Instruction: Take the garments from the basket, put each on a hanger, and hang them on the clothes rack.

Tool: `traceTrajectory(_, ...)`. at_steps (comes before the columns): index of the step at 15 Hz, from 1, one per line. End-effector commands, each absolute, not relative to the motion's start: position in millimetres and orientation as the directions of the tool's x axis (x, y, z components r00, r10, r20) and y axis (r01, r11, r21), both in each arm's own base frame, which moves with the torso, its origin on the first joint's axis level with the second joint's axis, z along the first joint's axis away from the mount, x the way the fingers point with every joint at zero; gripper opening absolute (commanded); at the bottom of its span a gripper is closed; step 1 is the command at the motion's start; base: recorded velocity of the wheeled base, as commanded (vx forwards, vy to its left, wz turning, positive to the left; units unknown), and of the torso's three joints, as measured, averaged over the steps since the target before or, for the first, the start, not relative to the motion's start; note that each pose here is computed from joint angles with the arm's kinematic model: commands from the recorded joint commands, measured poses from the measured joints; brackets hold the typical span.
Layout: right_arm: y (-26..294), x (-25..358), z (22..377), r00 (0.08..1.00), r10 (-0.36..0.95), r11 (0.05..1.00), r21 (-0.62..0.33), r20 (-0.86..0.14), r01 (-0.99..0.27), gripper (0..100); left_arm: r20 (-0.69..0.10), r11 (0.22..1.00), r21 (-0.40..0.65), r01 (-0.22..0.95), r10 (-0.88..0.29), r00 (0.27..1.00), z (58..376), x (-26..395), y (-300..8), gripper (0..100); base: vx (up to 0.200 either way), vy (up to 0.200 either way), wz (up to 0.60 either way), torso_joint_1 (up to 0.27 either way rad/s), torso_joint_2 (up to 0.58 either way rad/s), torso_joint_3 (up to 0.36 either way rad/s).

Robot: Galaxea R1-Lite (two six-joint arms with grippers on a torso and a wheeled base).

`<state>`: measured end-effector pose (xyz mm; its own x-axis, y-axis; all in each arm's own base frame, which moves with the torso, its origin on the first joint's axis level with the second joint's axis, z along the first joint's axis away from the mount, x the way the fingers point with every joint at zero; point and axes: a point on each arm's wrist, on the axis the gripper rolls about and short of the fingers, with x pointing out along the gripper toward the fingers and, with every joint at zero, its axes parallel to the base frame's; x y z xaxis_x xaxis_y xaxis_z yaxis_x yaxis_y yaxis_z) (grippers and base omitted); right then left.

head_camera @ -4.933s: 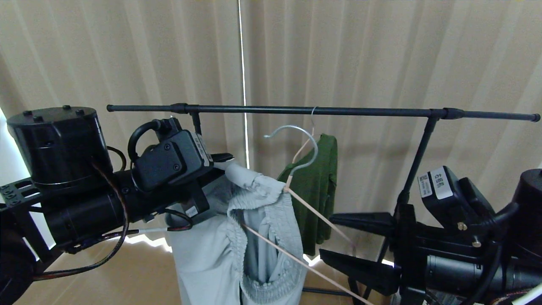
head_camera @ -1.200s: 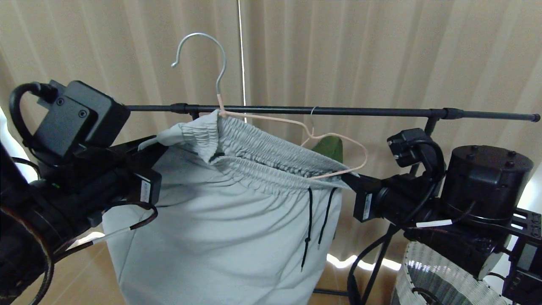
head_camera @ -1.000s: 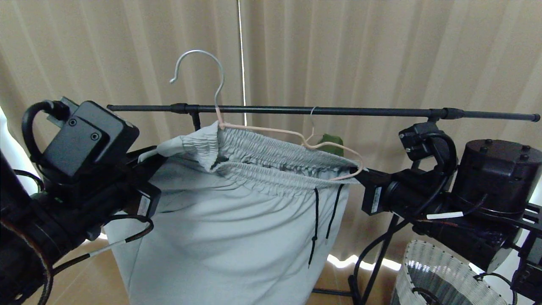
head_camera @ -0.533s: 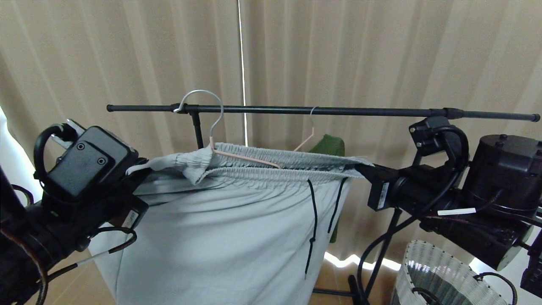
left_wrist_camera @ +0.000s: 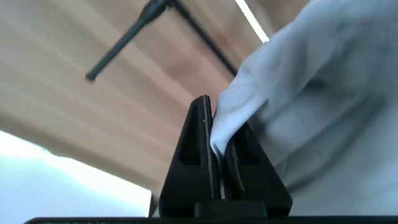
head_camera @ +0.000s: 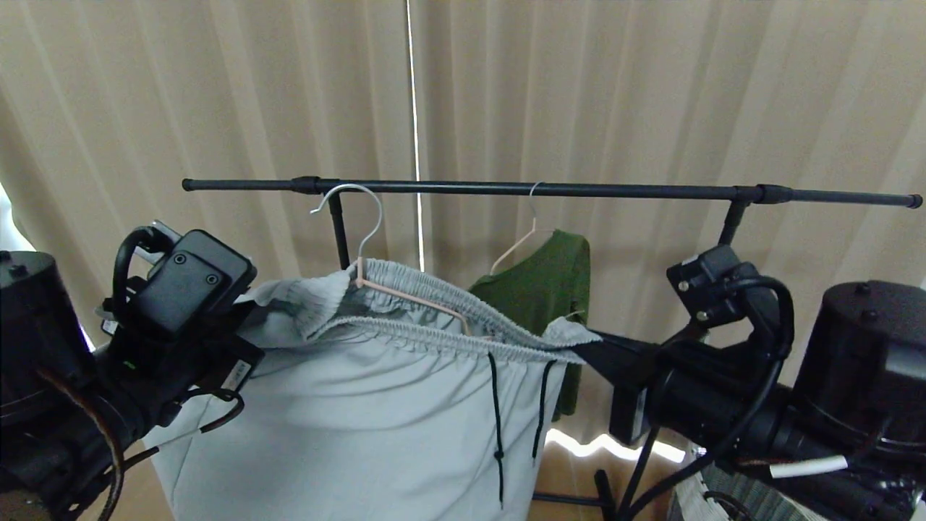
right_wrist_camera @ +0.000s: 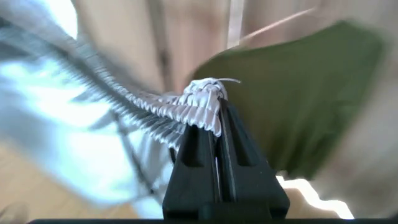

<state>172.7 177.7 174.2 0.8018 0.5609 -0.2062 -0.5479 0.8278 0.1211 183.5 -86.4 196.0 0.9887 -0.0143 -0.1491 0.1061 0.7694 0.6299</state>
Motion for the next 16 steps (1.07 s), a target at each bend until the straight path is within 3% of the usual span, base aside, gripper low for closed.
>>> traceTrajectory(1, 185.4, 156.5, 162.8, 0.752, 0.611, 0.789, 0.115, -0.247, -0.603, 0, -0.161, 0.783, 0.615, 0.093, 0.009, 0.987, 193.4, 189.3, -90.1, 0, 0.000, 0.000, 0.00, 0.000, 0.00, 0.000)
traceTrajectory(4, 187.9, 154.2, 159.2, 0.741, 0.618, 0.782, 0.111, -0.264, -0.613, 0, -0.158, 0.830, 0.552, 0.081, 0.009, 0.987, 194.9, 192.8, -95.4, 0, 0.000, 0.000, 0.00, 0.000, 0.00, 0.000)
traceTrajectory(5, 188.9, 155.0, 157.8, 0.741, 0.616, 0.784, 0.111, -0.267, -0.611, 100, -0.158, 0.843, 0.531, 0.084, 0.001, 0.987, 195.0, 192.4, -97.1, 0, 0.000, 0.000, 0.00, 0.000, 0.00, 0.000)
traceTrajectory(10, 181.9, 150.7, 150.2, 0.744, 0.600, 0.787, 0.053, -0.294, -0.614, 100, -0.150, 0.888, 0.444, 0.119, -0.057, 0.987, 196.8, 185.4, -107.1, 0, 0.000, 0.000, 0.00, 0.000, 0.00, 0.000)
traceTrajectory(16, 155.2, 166.8, 158.8, 0.822, 0.508, 0.853, 0.022, -0.258, -0.521, 100, -0.138, 0.921, 0.350, 0.171, -0.130, 0.982, 198.2, 182.1, -122.3, 0, 0.000, 0.000, 0.00, 0.000, 0.00, 0.000)
